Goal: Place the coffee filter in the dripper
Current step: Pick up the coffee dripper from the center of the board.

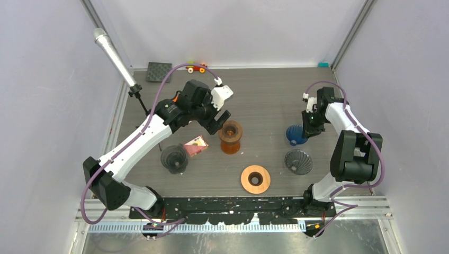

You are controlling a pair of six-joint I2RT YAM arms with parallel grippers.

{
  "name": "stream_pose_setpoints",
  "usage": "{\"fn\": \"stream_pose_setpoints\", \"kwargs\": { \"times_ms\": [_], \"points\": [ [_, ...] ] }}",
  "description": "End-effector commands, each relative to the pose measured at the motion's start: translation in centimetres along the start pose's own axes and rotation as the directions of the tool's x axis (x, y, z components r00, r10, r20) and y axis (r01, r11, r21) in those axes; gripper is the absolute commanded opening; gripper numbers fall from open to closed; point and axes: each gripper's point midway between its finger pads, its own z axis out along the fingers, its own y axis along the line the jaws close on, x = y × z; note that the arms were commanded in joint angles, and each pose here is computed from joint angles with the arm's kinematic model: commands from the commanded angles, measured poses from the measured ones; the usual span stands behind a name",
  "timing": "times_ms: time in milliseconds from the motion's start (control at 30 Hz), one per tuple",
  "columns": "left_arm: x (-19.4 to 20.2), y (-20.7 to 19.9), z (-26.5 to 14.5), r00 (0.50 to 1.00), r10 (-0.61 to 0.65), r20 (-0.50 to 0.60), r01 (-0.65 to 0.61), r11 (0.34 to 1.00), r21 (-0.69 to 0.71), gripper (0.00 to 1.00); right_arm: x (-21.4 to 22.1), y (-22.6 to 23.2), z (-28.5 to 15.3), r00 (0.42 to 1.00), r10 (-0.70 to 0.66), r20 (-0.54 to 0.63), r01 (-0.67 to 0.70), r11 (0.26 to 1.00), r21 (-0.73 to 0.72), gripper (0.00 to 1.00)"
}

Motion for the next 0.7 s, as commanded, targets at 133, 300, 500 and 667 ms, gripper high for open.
{"fn": "stream_pose_setpoints", "kwargs": {
  "times_ms": [133,300,500,667],
  "points": [
    [-1.25,-0.24,-0.71,0.998,0.021,0.063,-0.021,1.000,0.009,0.85,-0.74,-0.16,-0.75,1.000,-0.001,0.023,0.001,1.000,0.007,0.17],
    [-1.12,-0.38,-0.55,0.998,0.020,0.058,-0.021,1.000,0.018,0.85,-0.60,-0.30,-0.87,1.000,-0.002,0.022,0.001,1.000,0.014,0.15],
    [-0.96,-0.57,-0.46,0.998,0.020,0.053,-0.022,0.999,0.029,0.85,-0.69,-0.28,-1.20,1.000,-0.004,0.025,0.003,1.000,0.012,0.13],
    [-0.89,-0.63,-0.39,0.998,0.020,0.051,-0.022,0.999,0.032,0.84,-0.80,-0.19,-1.36,1.000,0.001,0.029,-0.001,1.000,0.004,0.10]
  ]
}}
